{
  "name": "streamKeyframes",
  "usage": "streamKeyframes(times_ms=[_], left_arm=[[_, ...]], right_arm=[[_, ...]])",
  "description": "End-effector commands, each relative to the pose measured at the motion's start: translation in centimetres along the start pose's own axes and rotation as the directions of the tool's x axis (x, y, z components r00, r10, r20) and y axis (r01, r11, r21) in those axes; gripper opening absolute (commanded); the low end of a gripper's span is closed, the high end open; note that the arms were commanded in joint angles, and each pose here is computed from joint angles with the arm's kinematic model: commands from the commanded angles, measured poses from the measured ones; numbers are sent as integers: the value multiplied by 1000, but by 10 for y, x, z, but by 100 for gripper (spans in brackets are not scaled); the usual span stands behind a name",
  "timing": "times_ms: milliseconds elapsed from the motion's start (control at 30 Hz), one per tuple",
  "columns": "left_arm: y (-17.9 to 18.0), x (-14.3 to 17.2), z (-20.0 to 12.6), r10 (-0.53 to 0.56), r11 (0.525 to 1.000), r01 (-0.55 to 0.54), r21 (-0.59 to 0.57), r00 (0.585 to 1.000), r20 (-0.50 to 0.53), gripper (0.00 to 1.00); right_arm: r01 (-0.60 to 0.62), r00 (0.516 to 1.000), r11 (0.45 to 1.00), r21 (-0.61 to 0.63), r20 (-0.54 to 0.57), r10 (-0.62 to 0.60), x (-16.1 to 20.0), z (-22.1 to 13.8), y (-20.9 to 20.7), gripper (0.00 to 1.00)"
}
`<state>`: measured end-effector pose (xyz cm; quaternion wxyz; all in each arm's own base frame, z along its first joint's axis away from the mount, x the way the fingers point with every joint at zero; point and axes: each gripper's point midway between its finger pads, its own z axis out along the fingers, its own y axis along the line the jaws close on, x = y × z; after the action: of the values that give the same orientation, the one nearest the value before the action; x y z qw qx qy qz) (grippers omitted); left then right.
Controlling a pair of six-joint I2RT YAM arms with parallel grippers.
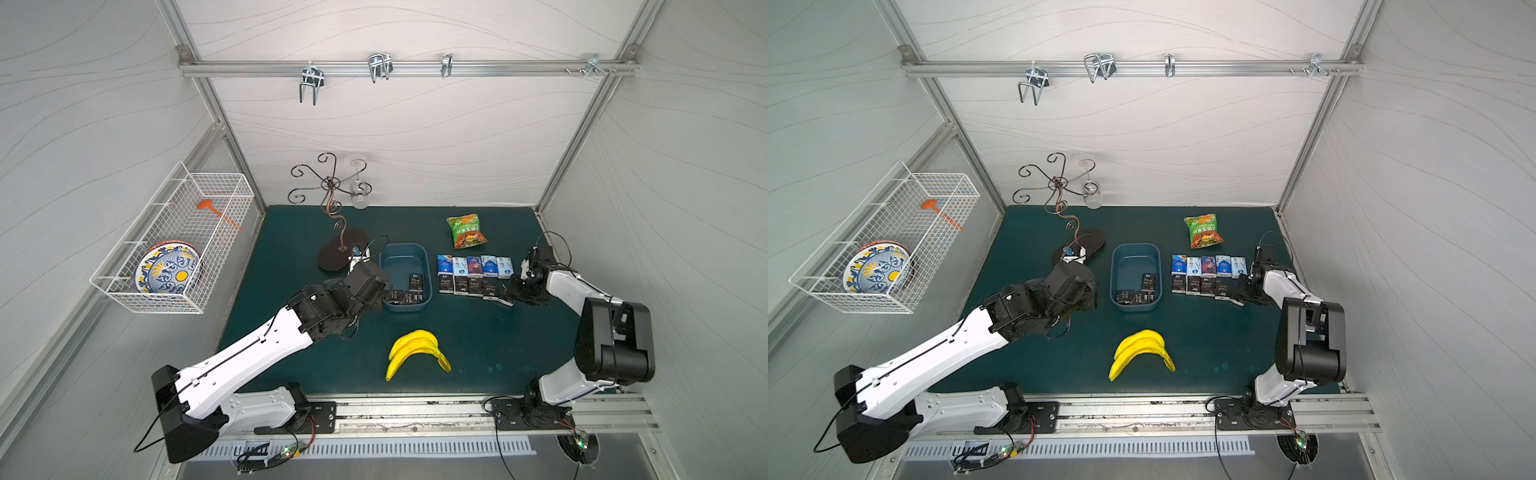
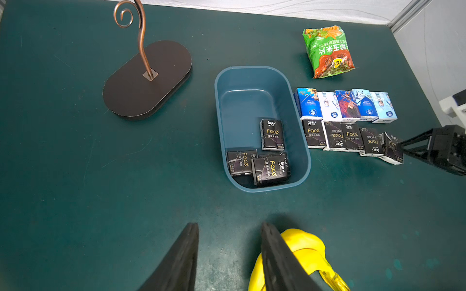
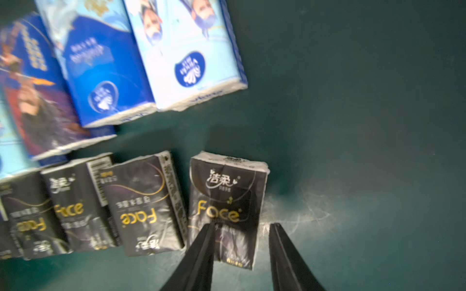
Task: Take the pocket tissues out of the storage box
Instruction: Move the pocket tissues to the center of the board.
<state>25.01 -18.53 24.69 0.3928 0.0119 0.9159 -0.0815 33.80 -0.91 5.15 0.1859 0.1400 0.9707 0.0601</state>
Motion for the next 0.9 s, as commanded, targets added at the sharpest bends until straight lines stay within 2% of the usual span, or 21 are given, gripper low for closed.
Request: streamKeyframes(times_ms=[0,233,400,667,867], left_arm=[[-6,-20,-14,-40,999,38,38,998,52,44],[-7,-19,-13,-39,998,37,42,998,49,44],[-7,-20,-13,-38,998,36,42,998,49,44],[-8,-19,-12,-38,998,36,45,998,48,44],[-3,-19,-16,-37,999,35,39,998,58,44]], right_arm=[[-28,999,999,-39,40,29,-4,-13,3,41],[-96,994,992,-86,46,100,-5,-16,-3,40],[-197,979,976,-91,36,201,-2,-7,-21,30],[-216,976,974,-74,14,218,2,1,-26,27],[-223,975,972,-76,-7,223,1,9,-25,29]])
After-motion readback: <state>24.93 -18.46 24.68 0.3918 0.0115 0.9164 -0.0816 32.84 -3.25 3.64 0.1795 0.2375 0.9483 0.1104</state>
